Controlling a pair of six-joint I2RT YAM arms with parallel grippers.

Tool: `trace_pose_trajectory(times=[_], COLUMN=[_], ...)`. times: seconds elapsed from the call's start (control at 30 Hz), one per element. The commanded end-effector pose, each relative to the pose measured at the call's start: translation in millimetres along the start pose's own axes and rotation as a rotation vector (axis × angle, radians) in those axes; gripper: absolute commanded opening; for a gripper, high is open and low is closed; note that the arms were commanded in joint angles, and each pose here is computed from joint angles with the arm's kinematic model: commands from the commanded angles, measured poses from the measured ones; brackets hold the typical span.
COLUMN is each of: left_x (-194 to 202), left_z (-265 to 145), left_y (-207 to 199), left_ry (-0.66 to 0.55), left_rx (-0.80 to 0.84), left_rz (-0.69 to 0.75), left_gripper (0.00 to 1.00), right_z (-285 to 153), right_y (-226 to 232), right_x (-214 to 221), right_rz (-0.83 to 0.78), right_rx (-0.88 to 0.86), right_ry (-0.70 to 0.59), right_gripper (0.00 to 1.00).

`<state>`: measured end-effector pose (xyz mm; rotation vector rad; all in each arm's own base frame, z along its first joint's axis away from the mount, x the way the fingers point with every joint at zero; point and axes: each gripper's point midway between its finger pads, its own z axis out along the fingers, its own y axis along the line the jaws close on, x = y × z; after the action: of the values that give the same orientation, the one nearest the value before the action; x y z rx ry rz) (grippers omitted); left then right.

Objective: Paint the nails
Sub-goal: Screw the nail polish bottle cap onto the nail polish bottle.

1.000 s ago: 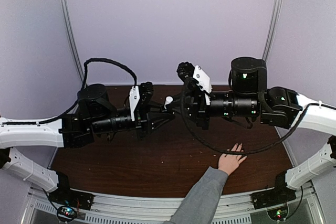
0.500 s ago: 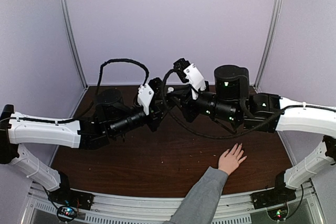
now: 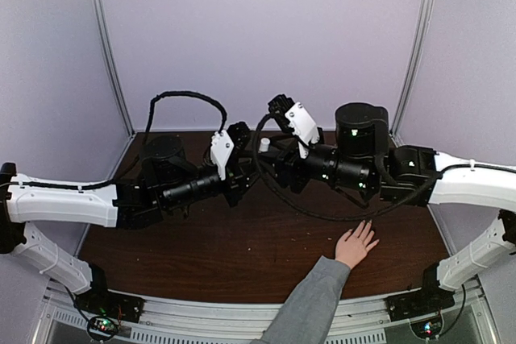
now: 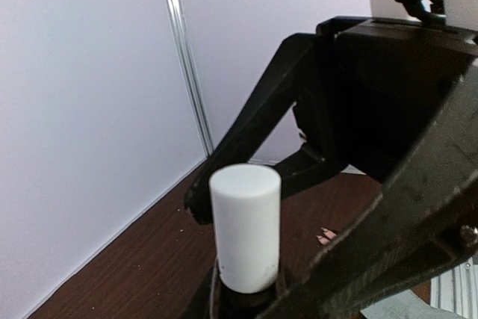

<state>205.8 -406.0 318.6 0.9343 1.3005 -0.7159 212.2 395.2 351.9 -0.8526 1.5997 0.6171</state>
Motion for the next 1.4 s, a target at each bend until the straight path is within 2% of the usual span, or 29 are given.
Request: trace_pose_trajectory(times=[0.0,0.13,0.33,0.47,0.6,1.13,1.37], left_x=[-34,-38,-38,-39,-44,-50,-49], left_z=[-17,-28,-54,-66,-74,-80,-78], left_y=[-19,-45,-94,-111,-122,-136,-137], left_ry=[-0.077,-0.062,-0.067,-0.070,-0.079,-0.095,-0.087], left_rx=[0.137,0.307,0.626,0.756,0.854,0.986,0.991], left_rz=[-0.004,0.000,0.002,-0.016,-0.035,-0.054,-0.059], left_gripper=[0.00,0.00,0.00,0.00,0.00,0.00,0.00], right_z=[-24,-41,-76,-99,-109,-109,-106], right_y=[16,35,73,95,106,127,130], right_x=[-11,-12,-16,-18,-20,-16,-11], right_rz=[-0.072,-0.138,-0.236,-0.285,-0.309,-0.344,-0.353], right_rx=[-0.124,-0.254,-0.521,-0.694,-0.781,-0.882,-0.888], right_ry=[-0.024,-0.026,-0.040,-0.044,-0.032,0.000,0.017], right_gripper=[0.56,0.59,0.57,0.55,0.51,0.43,0.33])
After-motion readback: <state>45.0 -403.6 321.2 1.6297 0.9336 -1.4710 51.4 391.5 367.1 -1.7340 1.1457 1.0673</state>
